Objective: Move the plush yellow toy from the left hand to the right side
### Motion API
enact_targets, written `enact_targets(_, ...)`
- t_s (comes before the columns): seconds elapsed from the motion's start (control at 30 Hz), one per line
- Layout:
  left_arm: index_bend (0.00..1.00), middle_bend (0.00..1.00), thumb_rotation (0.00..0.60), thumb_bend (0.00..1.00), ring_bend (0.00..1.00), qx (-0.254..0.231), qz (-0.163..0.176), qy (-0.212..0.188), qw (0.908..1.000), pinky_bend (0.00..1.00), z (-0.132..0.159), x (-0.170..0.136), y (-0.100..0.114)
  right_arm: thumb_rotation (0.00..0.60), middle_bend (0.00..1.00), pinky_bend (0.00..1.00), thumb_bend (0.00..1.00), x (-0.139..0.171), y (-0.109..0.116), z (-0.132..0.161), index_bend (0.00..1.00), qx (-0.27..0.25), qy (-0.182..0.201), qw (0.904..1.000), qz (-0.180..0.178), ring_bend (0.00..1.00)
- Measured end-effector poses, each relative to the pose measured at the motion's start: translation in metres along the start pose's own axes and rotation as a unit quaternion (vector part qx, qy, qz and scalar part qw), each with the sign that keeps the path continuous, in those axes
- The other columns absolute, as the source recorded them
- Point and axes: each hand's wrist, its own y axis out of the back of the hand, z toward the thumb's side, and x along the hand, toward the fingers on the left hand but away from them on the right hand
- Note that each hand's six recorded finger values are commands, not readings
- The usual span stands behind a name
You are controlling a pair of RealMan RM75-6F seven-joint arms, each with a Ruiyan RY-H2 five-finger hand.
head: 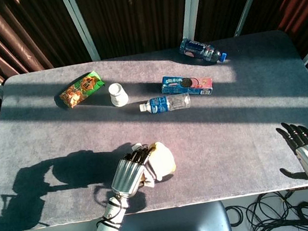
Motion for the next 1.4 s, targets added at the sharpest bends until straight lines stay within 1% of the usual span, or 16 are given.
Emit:
enact_targets(0.07, 0.6, 0.88, 0.6, 0.42, 0.93, -0.002, 0.01, -0.006, 0.9999, 1.0, 0.021, 0.005, 0.002, 0.6, 0.0, 0.08, 0.07, 0.0, 0.001, 0.0, 0.0, -0.002, 0.0, 1.0, 0.0, 0.0)
enact_targets(0.17, 0.59, 0.87, 0.6, 0.42, 0.92, 0.0, 0.023, -0.008, 0.9997, 1.0, 0.039, 0.012, 0.005, 0.6, 0.0, 0.08, 0.07, 0.0, 0.001, -0.001, 0.0, -0.003, 0.001, 1.0, 0.0, 0.0)
enact_targets(0.27, 0.54, 0.83, 0.6, 0.42, 0.88, 0.007, 0.031, -0.006, 0.9995, 1.0, 0.047, 0.016, 0.005, 0.6, 0.0, 0.08, 0.07, 0.0, 0.002, -0.001, 0.0, -0.007, 0.002, 1.0, 0.0, 0.0)
enact_targets(0.33, 0.49, 0.77, 0.6, 0.42, 0.83, 0.021, 0.036, -0.001, 0.9991, 0.98, 0.058, 0.019, 0.0, 0.6, 0.0, 0.08, 0.07, 0.0, 0.004, -0.002, 0.0, -0.011, 0.003, 0.9999, 0.0, 0.0)
enact_targets(0.4, 0.4, 0.66, 0.6, 0.41, 0.73, 0.039, 0.036, 0.002, 0.9986, 0.93, 0.064, 0.021, -0.009, 0.6, 0.0, 0.08, 0.07, 0.001, 0.006, -0.003, 0.0, -0.017, 0.005, 0.9998, -0.002, 0.0)
enact_targets(0.47, 0.32, 0.55, 0.6, 0.4, 0.63, 0.073, 0.033, 0.004, 0.9968, 0.88, 0.066, 0.023, -0.02, 0.6, 0.0, 0.08, 0.07, 0.002, 0.007, -0.003, 0.0, -0.021, 0.009, 0.9997, -0.001, 0.0)
enact_targets(0.53, 0.16, 0.37, 0.6, 0.35, 0.49, 0.111, 0.029, 0.002, 0.9934, 0.78, 0.064, 0.024, -0.032, 0.6, 0.0, 0.08, 0.07, 0.003, 0.008, -0.004, 0.0, -0.021, 0.012, 0.9997, -0.001, 0.0)
enact_targets(0.57, 0.11, 0.32, 0.6, 0.34, 0.45, 0.127, 0.026, 0.001, 0.9916, 0.73, 0.063, 0.024, -0.037, 0.6, 0.0, 0.08, 0.07, 0.004, 0.008, -0.004, 0.0, -0.02, 0.014, 0.9997, 0.0, 0.0)
enact_targets(0.6, 0.04, 0.23, 0.6, 0.33, 0.38, 0.141, 0.023, -0.001, 0.9897, 0.66, 0.062, 0.024, -0.041, 0.6, 0.0, 0.08, 0.07, 0.004, 0.008, -0.004, 0.0, -0.02, 0.015, 0.9997, 0.0, 0.0)
enact_targets(0.67, 0.0, 0.07, 0.6, 0.31, 0.25, 0.162, 0.013, -0.001, 0.9867, 0.51, 0.061, 0.023, -0.049, 0.6, 0.0, 0.08, 0.07, 0.004, 0.007, -0.004, 0.0, -0.018, 0.016, 0.9997, 0.002, 0.0)
enact_targets(0.7, 0.0, 0.02, 0.6, 0.31, 0.19, 0.163, 0.009, 0.001, 0.9866, 0.45, 0.06, 0.023, -0.051, 0.6, 0.0, 0.08, 0.07, 0.004, 0.007, -0.004, 0.0, -0.017, 0.016, 0.9997, 0.002, 0.0)
enact_targets(0.8, 0.0, 0.0, 0.6, 0.3, 0.06, 0.154, 0.0, 0.007, 0.988, 0.35, 0.06, 0.023, -0.053, 0.6, 0.0, 0.08, 0.07, 0.004, 0.006, -0.003, 0.0, -0.013, 0.016, 0.9998, 0.005, 0.0)
enact_targets(0.9, 0.0, 0.0, 0.6, 0.3, 0.0, 0.156, 0.004, 0.01, 0.9876, 0.31, 0.058, 0.023, -0.051, 0.6, 0.0, 0.08, 0.07, 0.004, 0.004, -0.002, 0.0, -0.009, 0.017, 0.9998, 0.006, 0.0)
enact_targets(1.07, 0.0, 0.0, 0.6, 0.28, 0.0, 0.143, 0.004, 0.011, 0.9897, 0.24, 0.053, 0.021, -0.044, 0.6, 0.0, 0.08, 0.07, 0.003, 0.002, -0.001, 0.0, -0.005, 0.015, 0.9998, 0.01, 0.0)
enact_targets(1.2, 0.0, 0.0, 0.6, 0.28, 0.0, 0.129, -0.001, 0.012, 0.9916, 0.22, 0.048, 0.018, -0.036, 0.6, 0.0, 0.08, 0.07, 0.003, 0.001, 0.0, 0.0, -0.004, 0.015, 0.9998, 0.012, 0.0)
enact_targets(1.4, 0.0, 0.0, 0.6, 0.28, 0.0, 0.11, -0.004, 0.01, 0.9939, 0.22, 0.031, 0.01, -0.012, 0.6, 0.0, 0.08, 0.07, 0.002, 0.0, 0.0, 0.0, -0.001, 0.016, 0.9998, 0.015, 0.0)
